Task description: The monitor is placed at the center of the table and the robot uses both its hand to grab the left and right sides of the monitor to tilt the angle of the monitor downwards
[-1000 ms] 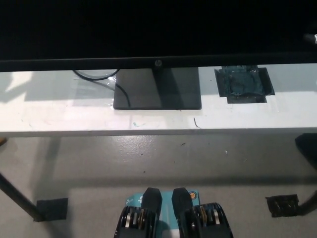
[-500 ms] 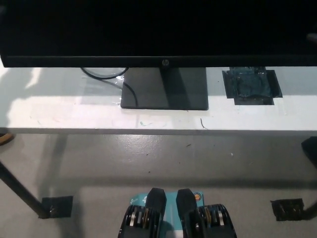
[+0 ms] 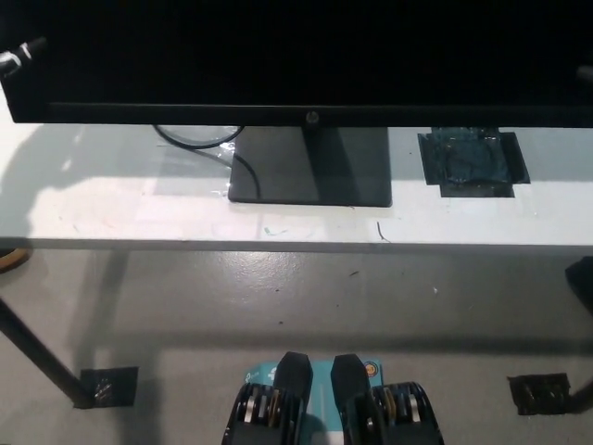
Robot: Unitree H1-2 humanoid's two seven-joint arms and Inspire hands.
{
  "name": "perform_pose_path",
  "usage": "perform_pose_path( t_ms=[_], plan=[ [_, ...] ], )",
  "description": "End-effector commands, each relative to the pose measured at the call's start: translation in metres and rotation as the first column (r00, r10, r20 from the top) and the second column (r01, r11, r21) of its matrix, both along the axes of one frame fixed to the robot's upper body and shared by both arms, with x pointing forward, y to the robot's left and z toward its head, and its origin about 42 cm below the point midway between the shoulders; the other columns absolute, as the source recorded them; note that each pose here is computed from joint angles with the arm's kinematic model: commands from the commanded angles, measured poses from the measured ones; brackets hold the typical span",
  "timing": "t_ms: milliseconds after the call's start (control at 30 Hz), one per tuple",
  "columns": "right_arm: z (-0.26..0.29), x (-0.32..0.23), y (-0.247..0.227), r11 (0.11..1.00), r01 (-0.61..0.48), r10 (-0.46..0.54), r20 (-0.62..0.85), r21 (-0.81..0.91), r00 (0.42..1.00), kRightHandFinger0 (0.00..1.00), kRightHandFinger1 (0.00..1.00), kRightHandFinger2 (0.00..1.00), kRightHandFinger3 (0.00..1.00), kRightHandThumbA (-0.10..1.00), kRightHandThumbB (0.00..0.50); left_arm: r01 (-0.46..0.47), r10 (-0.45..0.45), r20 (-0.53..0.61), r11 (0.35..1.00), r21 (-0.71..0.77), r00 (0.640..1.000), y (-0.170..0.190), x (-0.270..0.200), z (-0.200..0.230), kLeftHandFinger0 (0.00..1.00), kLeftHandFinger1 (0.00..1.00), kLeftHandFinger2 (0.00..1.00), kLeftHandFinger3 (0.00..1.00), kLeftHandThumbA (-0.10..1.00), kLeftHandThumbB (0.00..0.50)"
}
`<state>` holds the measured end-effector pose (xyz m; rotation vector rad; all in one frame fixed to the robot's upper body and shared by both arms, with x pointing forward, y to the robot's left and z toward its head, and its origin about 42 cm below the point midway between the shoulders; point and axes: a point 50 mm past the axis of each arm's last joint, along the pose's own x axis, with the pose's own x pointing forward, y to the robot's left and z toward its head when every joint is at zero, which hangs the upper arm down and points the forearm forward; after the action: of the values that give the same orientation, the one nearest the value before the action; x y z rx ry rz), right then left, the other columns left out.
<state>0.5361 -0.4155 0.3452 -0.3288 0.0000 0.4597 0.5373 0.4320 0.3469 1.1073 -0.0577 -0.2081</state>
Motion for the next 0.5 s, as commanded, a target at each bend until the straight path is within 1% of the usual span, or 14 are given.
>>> perform_pose_path(
  t_ms=[0, 33, 67, 100, 200, 233, 267, 300, 400, 433, 467],
  plan=[
    [0.039, 0.007, 0.019, 0.986, -0.011, 0.028, 0.097, -0.165, 0.995, 1.0, 1.0, 1.0, 1.0, 0.51, 0.451, 0.102, -0.111, 0.018, 0.958, 0.268, 0.994, -0.031, 0.013, 0.006, 1.0, 1.0, 1.0, 1.0, 0.92, 0.467],
    [0.039, 0.009, 0.023, 0.966, 0.003, 0.032, 0.131, -0.257, 0.991, 1.0, 1.0, 1.0, 1.0, 0.52, 0.471, 0.094, -0.114, 0.033, 0.925, 0.368, 0.993, -0.03, 0.012, 0.005, 1.0, 1.0, 1.0, 1.0, 0.94, 0.485],
    [0.04, 0.01, 0.025, 0.96, 0.006, 0.035, 0.141, -0.28, 0.989, 1.0, 1.0, 1.0, 1.0, 0.53, 0.477, 0.091, -0.116, 0.04, 0.913, 0.397, 0.992, -0.03, 0.012, 0.006, 1.0, 1.0, 1.0, 1.0, 0.95, 0.489],
    [0.04, 0.011, 0.028, 0.943, 0.02, 0.035, 0.16, -0.331, 0.987, 1.0, 1.0, 1.0, 1.0, 0.54, 0.481, 0.088, -0.128, 0.051, 0.873, 0.481, 0.99, -0.029, 0.012, 0.006, 1.0, 1.0, 1.0, 1.0, 0.97, 0.488],
    [0.04, 0.011, 0.028, 0.942, 0.023, 0.033, 0.161, -0.334, 0.986, 1.0, 1.0, 1.0, 1.0, 0.54, 0.482, 0.086, -0.129, 0.055, 0.869, 0.487, 0.99, -0.029, 0.013, 0.005, 1.0, 1.0, 1.0, 1.0, 0.97, 0.489],
    [0.043, 0.02, 0.044, 0.855, 0.115, 0.014, 0.246, -0.505, 0.969, 1.0, 1.0, 1.0, 1.0, 0.47, 0.5, 0.086, -0.156, 0.036, 0.705, 0.704, 0.987, -0.024, 0.014, 0.007, 1.0, 1.0, 1.0, 1.0, 0.91, 0.5],
    [0.043, 0.021, 0.048, 0.83, 0.139, 0.02, 0.278, -0.54, 0.96, 1.0, 1.0, 1.0, 1.0, 0.48, 0.5, 0.083, -0.154, 0.025, 0.655, 0.751, 0.988, -0.022, 0.015, 0.007, 1.0, 1.0, 1.0, 1.0, 0.94, 0.5],
    [0.043, 0.024, 0.052, 0.812, 0.162, 0.019, 0.302, -0.56, 0.953, 1.0, 1.0, 1.0, 1.0, 0.44, 0.5, 0.076, -0.164, 0.037, 0.632, 0.771, 0.986, -0.021, 0.015, 0.008, 1.0, 1.0, 1.0, 1.0, 0.9, 0.5],
    [0.043, 0.025, 0.053, 0.806, 0.172, 0.016, 0.311, -0.566, 0.95, 1.0, 1.0, 1.0, 1.0, 0.44, 0.5, 0.073, -0.172, 0.046, 0.624, 0.778, 0.984, -0.02, 0.015, 0.008, 1.0, 1.0, 1.0, 1.0, 0.9, 0.5],
    [0.042, 0.03, 0.064, 0.776, 0.243, -0.004, 0.381, -0.582, 0.925, 1.0, 1.0, 1.0, 1.0, 0.39, 0.5, 0.013, -0.167, 0.102, 0.577, 0.816, 0.981, -0.015, 0.016, 0.013, 1.0, 1.0, 1.0, 1.0, 0.9, 0.5],
    [0.042, 0.03, 0.064, 0.776, 0.244, -0.004, 0.382, -0.582, 0.924, 1.0, 1.0, 1.0, 1.0, 0.39, 0.5, 0.013, -0.168, 0.103, 0.576, 0.817, 0.98, -0.015, 0.016, 0.013, 1.0, 1.0, 1.0, 1.0, 0.9, 0.5]
  ],
)
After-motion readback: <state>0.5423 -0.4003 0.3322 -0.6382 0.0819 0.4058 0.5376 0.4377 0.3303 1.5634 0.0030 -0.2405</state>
